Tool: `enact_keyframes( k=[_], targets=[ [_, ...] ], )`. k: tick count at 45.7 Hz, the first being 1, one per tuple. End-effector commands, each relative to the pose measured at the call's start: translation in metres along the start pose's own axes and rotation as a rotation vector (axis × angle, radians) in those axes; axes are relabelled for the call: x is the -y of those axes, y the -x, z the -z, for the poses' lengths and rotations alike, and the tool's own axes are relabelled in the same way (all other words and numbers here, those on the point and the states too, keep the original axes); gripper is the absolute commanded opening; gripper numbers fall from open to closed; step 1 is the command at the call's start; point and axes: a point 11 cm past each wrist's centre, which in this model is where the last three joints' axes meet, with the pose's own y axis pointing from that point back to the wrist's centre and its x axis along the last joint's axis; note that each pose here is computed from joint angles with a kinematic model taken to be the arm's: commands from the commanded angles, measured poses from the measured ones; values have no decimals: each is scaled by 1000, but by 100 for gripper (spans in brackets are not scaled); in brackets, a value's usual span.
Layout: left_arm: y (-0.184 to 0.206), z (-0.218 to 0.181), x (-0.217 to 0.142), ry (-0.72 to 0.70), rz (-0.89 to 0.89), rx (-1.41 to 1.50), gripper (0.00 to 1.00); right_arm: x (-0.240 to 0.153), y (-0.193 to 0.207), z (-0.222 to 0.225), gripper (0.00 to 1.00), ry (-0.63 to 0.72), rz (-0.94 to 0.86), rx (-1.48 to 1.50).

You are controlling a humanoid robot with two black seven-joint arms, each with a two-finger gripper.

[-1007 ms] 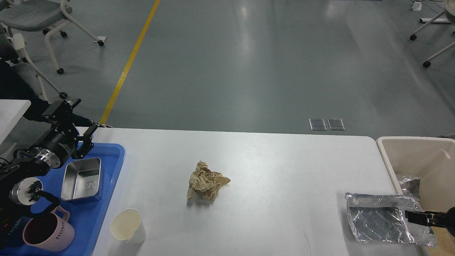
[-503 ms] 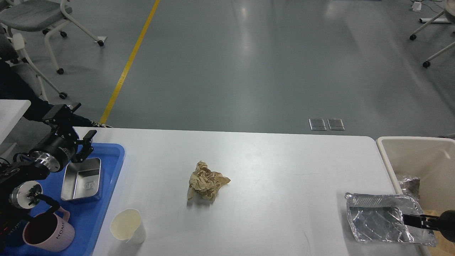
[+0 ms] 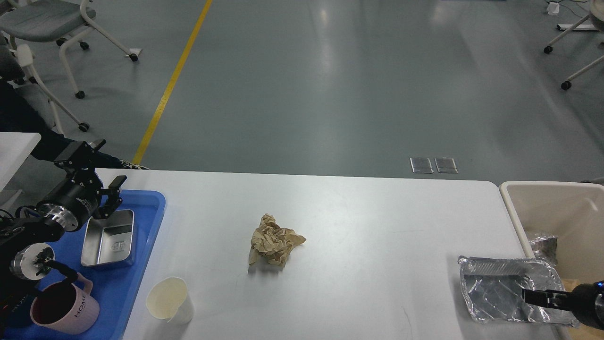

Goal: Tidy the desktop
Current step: 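Grasp the foil-covered tray edge with the right gripper, then pull the foil tray out of the beige bin onto the table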

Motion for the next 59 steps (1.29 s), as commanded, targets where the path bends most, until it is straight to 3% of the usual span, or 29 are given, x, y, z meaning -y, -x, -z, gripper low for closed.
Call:
enact_keyframes(
  k=[1,5,9,26,34,47,59],
  targets=[
    [0,0,0,0,0,0,96,3,3,-3,59,1,-12,-53],
    [0,0,0,0,0,-2,96,4,1,-3,44,-7,-7,-78],
    [0,0,0,0,0,-2,96,3,-6,-4,36,-21,-13,-84],
    [-2,1,-1,13,-5,-2,96,4,-6,-7,31,-14,-17,-66],
    [-3,3,-3,11,-6,-4,96,4,-4,-10,0,-6,-14,-52],
    [-3,3,-3,11,-6,-4,96,6,0,-22,0,20,-8,83],
    [-4,4,-4,1,-9,0,96,6,-16,-10,0,-56,-67,189]
  ],
)
